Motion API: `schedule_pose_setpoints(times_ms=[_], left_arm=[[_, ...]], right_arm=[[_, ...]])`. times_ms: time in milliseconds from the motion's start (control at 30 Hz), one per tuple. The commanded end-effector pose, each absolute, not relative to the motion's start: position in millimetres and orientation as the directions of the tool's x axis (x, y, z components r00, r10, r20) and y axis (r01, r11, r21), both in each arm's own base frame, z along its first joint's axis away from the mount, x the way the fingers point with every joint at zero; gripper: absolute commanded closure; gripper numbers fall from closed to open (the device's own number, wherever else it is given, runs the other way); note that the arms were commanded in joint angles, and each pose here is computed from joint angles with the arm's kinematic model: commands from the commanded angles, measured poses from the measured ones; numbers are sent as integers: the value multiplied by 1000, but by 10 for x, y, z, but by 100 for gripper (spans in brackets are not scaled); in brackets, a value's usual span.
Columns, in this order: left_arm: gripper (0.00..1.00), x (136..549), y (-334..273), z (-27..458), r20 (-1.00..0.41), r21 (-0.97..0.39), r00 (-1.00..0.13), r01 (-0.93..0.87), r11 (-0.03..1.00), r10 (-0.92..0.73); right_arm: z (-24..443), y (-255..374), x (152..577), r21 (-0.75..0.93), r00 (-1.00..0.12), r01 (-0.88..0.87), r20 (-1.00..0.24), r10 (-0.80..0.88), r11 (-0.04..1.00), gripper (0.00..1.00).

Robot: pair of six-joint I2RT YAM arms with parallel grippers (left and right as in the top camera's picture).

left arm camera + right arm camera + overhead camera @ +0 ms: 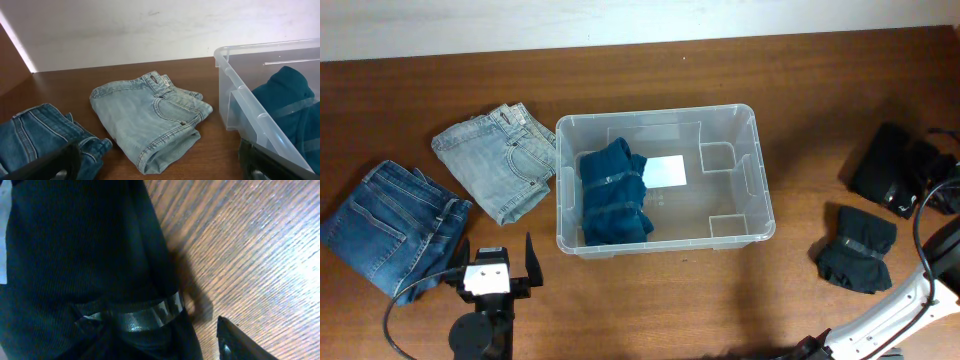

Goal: Pack container
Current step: 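Lower the right gripper onto the upper black garment and grasp it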

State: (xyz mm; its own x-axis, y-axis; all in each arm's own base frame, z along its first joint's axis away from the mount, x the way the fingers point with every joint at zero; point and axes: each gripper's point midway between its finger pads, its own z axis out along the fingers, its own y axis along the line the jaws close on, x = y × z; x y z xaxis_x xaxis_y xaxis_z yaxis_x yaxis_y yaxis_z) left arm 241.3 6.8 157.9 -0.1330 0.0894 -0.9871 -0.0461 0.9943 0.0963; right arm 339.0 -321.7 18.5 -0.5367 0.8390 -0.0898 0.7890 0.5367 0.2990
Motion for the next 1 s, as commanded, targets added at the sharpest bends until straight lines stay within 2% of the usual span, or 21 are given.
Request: schedule_pose_setpoints(times_ms=[0, 267, 333, 400, 500, 567, 767, 900, 967], left_arm=[[0, 2415, 63, 1553, -986, 107, -133, -40, 994, 100], [0, 2415, 63, 1553, -986, 107, -133, -40, 994, 100], [1, 2415, 63, 1553, -986, 107, -133, -40, 994, 100], [0, 2415, 63, 1553, -986, 107, -133, -40, 994, 100], [1, 2415, 63, 1553, -986, 107, -133, -40, 994, 100], [1, 2415, 63, 1553, -986, 107, -133, -40, 994, 100], [0, 2415, 63, 1553, -986, 107, -133, -40, 994, 100], [1, 2415, 63, 1553, -986, 107, -133, -40, 994, 100], [1, 2415, 63, 1553, -986, 107, -133, -40, 994, 100]], right_arm=[[-55, -3012, 3403, 288, -573, 780, -28, 819, 555, 42], [-236, -2905, 3334, 295, -570, 785, -1, 822, 545, 44], [-264, -2880, 3337, 306, -564, 787, 4, 826, 536, 49], [-286, -2839, 3346, 325, -563, 784, 11, 827, 529, 62], [-286, -2799, 3353, 343, -563, 780, 23, 826, 523, 75], [-277, -2765, 3357, 356, -564, 779, 34, 825, 517, 76], [-90, -2676, 3430, 461, -538, 766, 80, 839, 447, 87], [268, -2737, 3545, 506, -553, 723, 17, 833, 470, 96], [471, -2782, 3585, 510, -569, 697, -35, 821, 504, 96]])
